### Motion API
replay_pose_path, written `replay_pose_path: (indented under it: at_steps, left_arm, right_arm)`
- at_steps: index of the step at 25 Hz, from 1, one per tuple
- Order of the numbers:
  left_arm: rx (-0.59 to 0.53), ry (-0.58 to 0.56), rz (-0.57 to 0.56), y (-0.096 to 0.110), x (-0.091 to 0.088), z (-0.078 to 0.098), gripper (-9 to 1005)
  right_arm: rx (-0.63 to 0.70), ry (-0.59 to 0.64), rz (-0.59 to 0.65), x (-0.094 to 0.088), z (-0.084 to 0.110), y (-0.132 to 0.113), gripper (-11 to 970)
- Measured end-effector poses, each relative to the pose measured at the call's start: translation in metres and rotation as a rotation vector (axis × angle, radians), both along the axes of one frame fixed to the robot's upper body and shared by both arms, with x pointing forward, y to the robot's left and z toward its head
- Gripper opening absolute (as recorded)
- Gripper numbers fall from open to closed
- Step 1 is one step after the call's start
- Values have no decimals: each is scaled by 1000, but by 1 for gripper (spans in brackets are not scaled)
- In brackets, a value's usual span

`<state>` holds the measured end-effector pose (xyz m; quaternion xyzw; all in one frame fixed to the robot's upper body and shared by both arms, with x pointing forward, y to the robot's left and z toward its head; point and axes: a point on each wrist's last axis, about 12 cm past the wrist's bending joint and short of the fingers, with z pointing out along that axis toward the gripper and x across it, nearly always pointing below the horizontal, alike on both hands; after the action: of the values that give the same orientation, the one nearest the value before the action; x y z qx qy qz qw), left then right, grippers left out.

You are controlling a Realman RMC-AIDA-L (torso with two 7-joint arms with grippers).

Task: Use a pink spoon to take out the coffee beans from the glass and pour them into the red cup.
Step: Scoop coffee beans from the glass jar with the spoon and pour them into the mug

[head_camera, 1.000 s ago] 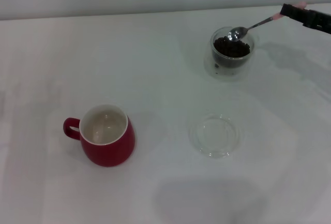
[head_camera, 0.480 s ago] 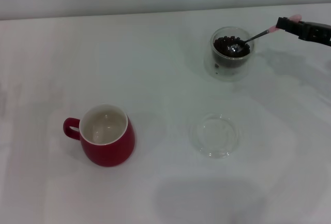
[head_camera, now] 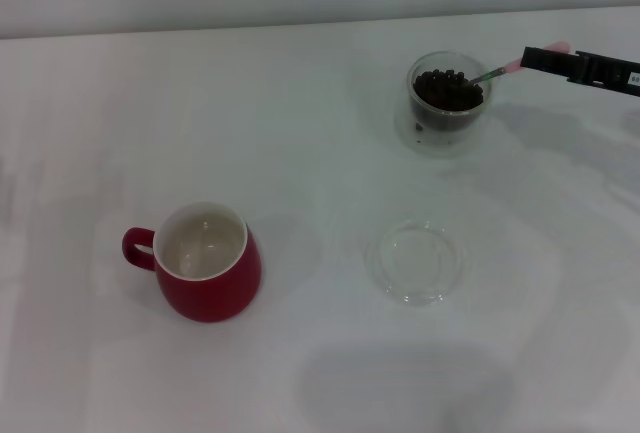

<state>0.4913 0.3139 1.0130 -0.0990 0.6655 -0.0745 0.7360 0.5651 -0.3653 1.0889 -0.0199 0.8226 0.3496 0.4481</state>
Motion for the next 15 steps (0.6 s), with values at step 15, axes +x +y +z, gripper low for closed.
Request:
replay_pose_path:
  at_steps: [15]
  left_arm:
    - [4,1,2,1,0,0,726]
  right_arm:
    - [60,168,-41,9,2,-2,223]
